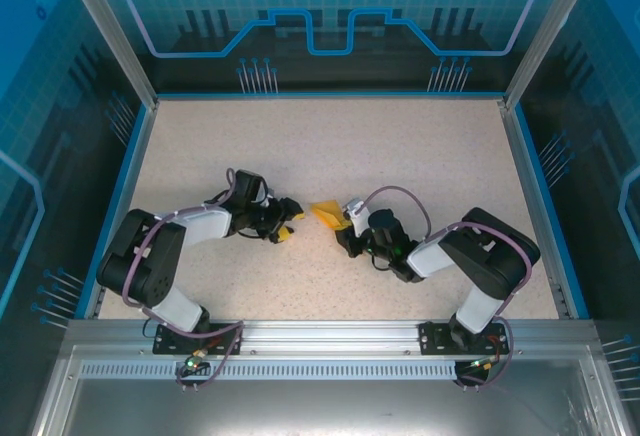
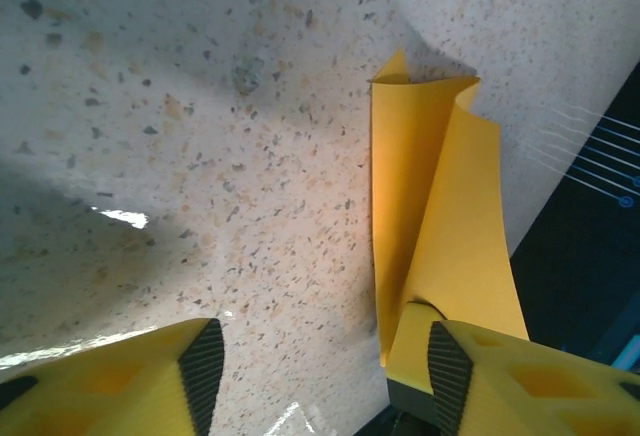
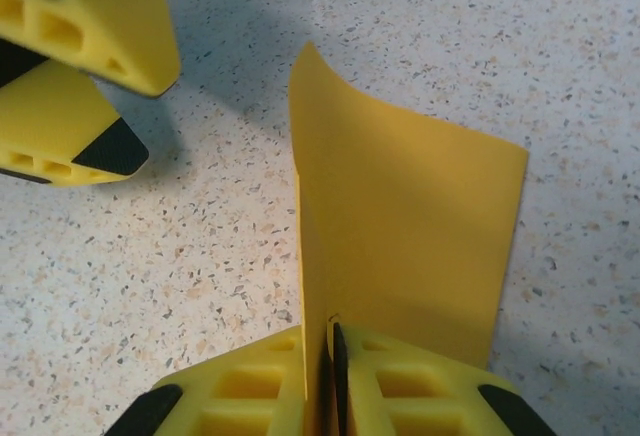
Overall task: Fold a paper plane with a square sheet of paper (pick it up from the middle)
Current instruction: Fold the wing for the fifth time at the center of the table.
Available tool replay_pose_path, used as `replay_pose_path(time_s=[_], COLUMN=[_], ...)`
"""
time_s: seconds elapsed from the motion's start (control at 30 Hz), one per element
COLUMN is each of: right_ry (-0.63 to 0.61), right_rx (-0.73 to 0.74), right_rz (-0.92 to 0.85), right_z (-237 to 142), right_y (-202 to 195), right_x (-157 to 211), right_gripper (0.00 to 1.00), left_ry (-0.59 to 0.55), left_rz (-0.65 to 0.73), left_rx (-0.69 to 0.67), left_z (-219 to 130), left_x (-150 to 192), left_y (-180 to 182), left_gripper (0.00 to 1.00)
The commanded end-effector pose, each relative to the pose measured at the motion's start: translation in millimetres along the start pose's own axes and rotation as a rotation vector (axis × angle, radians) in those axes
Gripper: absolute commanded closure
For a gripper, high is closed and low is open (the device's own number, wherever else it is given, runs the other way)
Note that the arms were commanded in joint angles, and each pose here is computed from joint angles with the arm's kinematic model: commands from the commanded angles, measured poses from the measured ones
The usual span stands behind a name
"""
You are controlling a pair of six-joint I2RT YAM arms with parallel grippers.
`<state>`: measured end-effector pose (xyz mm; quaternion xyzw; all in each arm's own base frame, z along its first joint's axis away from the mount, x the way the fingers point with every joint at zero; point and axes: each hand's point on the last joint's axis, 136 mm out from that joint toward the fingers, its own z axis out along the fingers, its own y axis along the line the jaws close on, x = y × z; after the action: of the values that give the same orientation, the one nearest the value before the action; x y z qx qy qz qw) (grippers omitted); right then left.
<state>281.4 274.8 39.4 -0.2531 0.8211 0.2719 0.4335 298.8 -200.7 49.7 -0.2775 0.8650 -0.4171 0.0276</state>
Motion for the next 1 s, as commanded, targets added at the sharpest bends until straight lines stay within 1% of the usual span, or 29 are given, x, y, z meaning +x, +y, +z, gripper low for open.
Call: replay_pose_path(time_s=[0.0, 0.17, 0.37, 0.53, 0.77, 0.97], right_ry=[0.0, 0.007, 0.066, 0.078, 0.094, 0.098], right_rx=[-0.04, -0.064, -0.109, -0.118, -0.17, -0.181], right_rz=[0.127, 0.241, 0.358, 0.415, 0.519, 0.591], right_z=[1, -2, 0, -1, -1, 0], right_y=[2, -1, 1, 0, -3, -7], right_x=[-6, -7, -8, -9, -9, -9], right_gripper=[0.85, 0.85, 0.85, 0.85, 0.85, 0.85], left_ry=[0.008, 0.031, 0.055, 0.079, 0.102, 0.117], left_rz=[0.08, 0.13, 0.159, 0.184, 0.221, 0.243], left_rx=[0.105, 0.124, 0.143, 0.158, 0.173, 0.184], left_z=[-3, 2, 11, 20, 31, 39], left_x=[5, 13, 20, 27, 32, 34], left_y=[-23, -28, -30, -34, -42, -48], left_gripper=[0.47, 0.51, 0.53, 0.54, 0.56, 0.57])
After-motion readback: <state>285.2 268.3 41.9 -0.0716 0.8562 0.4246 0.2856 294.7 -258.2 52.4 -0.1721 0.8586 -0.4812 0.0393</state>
